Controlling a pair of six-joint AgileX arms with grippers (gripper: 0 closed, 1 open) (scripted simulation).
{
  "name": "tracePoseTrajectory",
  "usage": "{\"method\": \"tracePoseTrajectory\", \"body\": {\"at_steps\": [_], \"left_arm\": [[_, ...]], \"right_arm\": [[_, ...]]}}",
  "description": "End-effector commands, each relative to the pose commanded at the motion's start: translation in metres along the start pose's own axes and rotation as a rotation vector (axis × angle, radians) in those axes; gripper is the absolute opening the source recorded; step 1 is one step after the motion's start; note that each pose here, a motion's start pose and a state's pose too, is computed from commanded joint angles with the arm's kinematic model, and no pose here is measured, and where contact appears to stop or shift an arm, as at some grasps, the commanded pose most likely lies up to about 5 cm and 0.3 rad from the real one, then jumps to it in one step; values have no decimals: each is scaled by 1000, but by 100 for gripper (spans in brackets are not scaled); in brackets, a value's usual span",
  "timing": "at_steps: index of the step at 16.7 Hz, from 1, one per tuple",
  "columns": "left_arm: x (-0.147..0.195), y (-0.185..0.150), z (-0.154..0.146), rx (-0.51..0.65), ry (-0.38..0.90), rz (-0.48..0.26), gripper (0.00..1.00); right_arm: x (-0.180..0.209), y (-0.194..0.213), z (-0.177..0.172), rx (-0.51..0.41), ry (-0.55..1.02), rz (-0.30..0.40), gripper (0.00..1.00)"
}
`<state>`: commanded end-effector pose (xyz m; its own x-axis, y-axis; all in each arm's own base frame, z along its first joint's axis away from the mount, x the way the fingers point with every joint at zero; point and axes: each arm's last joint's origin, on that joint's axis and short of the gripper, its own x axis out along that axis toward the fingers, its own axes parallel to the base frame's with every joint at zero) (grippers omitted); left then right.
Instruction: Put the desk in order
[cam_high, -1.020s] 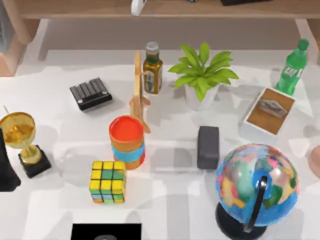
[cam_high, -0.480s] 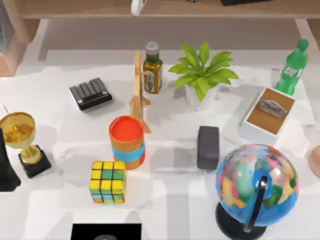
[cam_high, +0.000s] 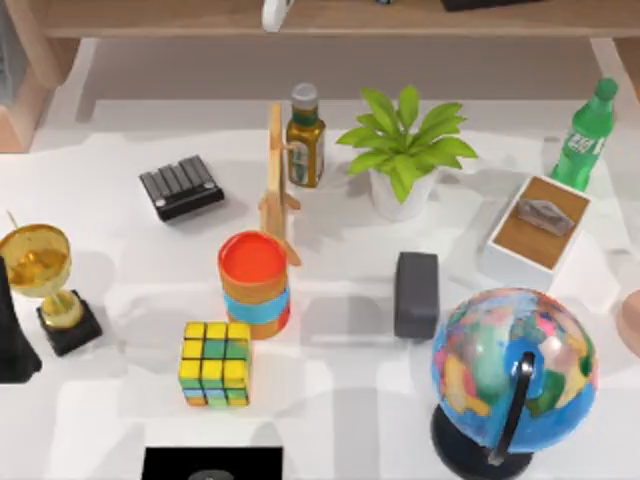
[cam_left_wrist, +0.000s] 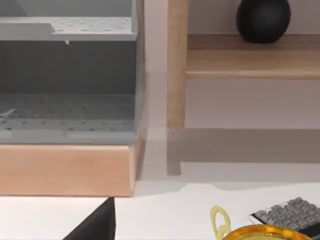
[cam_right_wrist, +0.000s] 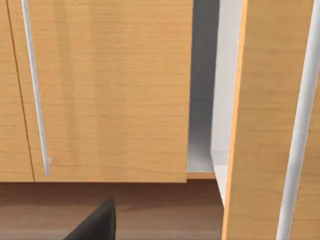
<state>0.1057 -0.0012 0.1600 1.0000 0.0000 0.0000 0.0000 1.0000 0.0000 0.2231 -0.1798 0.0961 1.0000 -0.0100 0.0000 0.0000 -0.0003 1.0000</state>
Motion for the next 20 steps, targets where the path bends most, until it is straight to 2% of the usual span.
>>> {"method": "tracePoseTrajectory", "body": {"at_steps": [6,11,15,20], "left_arm": [[0,0,0,0,0,0,100],[0,0,0,0,0,0,100],[0,0,0,0,0,0,100],[0,0,0,0,0,0,100]], "right_arm": [[1,1,1,-2,-3,1,100],[24,0,0,0,0,0,100],[25,0,0,0,0,0,100],[25,0,0,0,0,0,62]]}}
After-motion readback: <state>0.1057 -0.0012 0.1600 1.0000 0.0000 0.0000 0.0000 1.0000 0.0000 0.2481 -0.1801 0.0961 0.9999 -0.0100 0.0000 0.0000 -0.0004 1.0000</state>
